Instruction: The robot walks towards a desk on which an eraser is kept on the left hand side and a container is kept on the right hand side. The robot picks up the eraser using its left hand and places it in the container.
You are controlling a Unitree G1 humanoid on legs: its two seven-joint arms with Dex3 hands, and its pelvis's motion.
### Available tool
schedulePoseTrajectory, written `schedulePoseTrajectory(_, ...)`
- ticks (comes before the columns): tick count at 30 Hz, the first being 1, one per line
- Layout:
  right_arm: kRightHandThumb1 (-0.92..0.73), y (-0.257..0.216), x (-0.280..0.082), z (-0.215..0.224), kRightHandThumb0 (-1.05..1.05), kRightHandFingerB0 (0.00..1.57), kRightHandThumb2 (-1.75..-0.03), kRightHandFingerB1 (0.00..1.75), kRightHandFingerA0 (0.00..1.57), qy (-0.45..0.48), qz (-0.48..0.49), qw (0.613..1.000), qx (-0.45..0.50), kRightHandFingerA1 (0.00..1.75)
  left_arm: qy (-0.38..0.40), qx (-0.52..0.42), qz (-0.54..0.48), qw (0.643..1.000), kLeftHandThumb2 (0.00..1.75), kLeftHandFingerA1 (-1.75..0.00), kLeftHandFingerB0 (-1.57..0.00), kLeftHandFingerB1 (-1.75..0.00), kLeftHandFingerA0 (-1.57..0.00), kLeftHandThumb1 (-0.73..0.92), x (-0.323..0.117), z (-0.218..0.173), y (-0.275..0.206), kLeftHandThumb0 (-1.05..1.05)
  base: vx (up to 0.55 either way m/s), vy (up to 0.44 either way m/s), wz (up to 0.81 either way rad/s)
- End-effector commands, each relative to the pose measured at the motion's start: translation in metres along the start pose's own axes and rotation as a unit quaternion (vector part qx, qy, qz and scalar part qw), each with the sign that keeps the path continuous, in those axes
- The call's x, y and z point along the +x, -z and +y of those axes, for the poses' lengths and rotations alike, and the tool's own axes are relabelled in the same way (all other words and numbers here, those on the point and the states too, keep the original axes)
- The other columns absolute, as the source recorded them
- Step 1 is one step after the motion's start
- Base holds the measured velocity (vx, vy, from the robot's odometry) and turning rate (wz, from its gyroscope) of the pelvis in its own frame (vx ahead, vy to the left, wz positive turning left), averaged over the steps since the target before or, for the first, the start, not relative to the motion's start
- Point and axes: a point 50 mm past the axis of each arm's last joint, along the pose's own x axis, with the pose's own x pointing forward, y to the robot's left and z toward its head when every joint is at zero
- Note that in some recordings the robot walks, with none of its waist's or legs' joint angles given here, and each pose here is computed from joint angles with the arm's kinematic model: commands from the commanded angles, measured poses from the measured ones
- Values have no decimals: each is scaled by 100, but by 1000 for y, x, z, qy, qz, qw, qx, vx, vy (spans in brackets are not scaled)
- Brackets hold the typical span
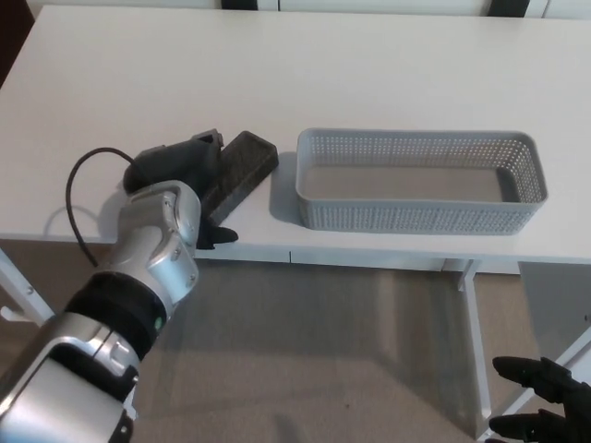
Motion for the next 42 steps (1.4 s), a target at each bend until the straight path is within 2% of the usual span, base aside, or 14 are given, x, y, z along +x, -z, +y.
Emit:
schedulePoseTrajectory(1,-36,1,-4,-4,-14,19,-82,52,47,-1,6,1000,-10,63,-4,-3,4,1000,75,-40,-1,-24,-3,38,0,-4,1,-57,0,0,0)
schedulePoseTrajectory(4,-36,0,-5,-2,-14,20,-82,52,46,0,6,1000,-5,63,4,48,-8,999,63,-101,-18,-28,-77,71,0,-9,6,-41,0,0,0)
schedulePoseTrajectory(10,-36,-4,-6,-4,-16,20,-82,52,49,2,-2,1000,-18,63,97,77,-2,992,57,-89,-45,-40,-75,59,1,-22,15,-17,0,0,0)
schedulePoseTrajectory(15,-38,-4,-9,-4,-14,20,-83,52,47,-3,-4,1000,-16,63,88,51,1,995,59,-122,-50,-43,-64,65,-1,-29,25,-23,0,0,0)
schedulePoseTrajectory(18,-37,-6,-6,-5,-14,20,-83,52,47,-6,-7,1000,-18,63,58,43,-4,997,60,-152,-64,-78,-61,67,-1,-25,29,-23,0,0,0)
schedulePoseTrajectory(21,-37,-4,-7,-3,-14,20,-83,52,47,-9,-6,1000,-18,63,44,32,-15,998,62,-148,-47,-42,-63,70,-2,-26,32,-24,0,0,0)
schedulePoseTrajectory(27,-37,0,-10,-6,-13,19,-82,52,47,-7,2,1000,-25,63,-8,3,-39,999,66,-154,-58,-67,-64,81,-3,-15,33,-28,0,0,0)
schedulePoseTrajectory(29,-38,-1,-11,-7,-13,19,-83,52,47,-6,4,1000,-27,63,-22,-18,-44,999,67,-153,-54,-47,-68,81,-3,-5,35,-30,0,0,0)
schedulePoseTrajectory(32,-37,0,-11,-10,-13,19,-82,52,47,-9,-2,1000,-26,63,-69,-34,-52,996,65,-155,-69,-91,-73,74,-2,14,34,-26,0,0,0)
schedulePoseTrajectory(35,-37,6,-14,-10,-14,19,-83,51,45,-5,15,1000,-10,62,-106,-35,-75,991,62,-158,-67,-69,-69,74,-5,32,34,-23,0,0,0)
schedulePoseTrajectory(37,-37,7,-15,-11,-15,19,-82,52,46,-7,13,1000,-19,63,-119,-40,-72,989,63,-164,-60,-114,-68,81,-6,39,34,-23,0,0,0)
schedulePoseTrajectory(39,-36,8,-15,-10,-15,20,-82,52,47,-7,16,999,-28,63,-130,-47,-70,988,104,-118,-57,-64,-91,69,-8,52,36,-30,0,0,0)
schedulePoseTrajectory(41,-36,9,-16,-11,-15,20,-82,52,47,-7,16,999,-27,63,-133,-48,-73,987,68,-151,-67,-51,-74,82,-9,57,36,-30,0,0,0)
schedulePoseTrajectory(42,-37,7,-14,-12,-16,19,-82,52,47,-8,13,999,-29,63,-139,-50,-79,986,80,-138,-66,-61,-78,71,-10,64,35,-37,0,0,0)
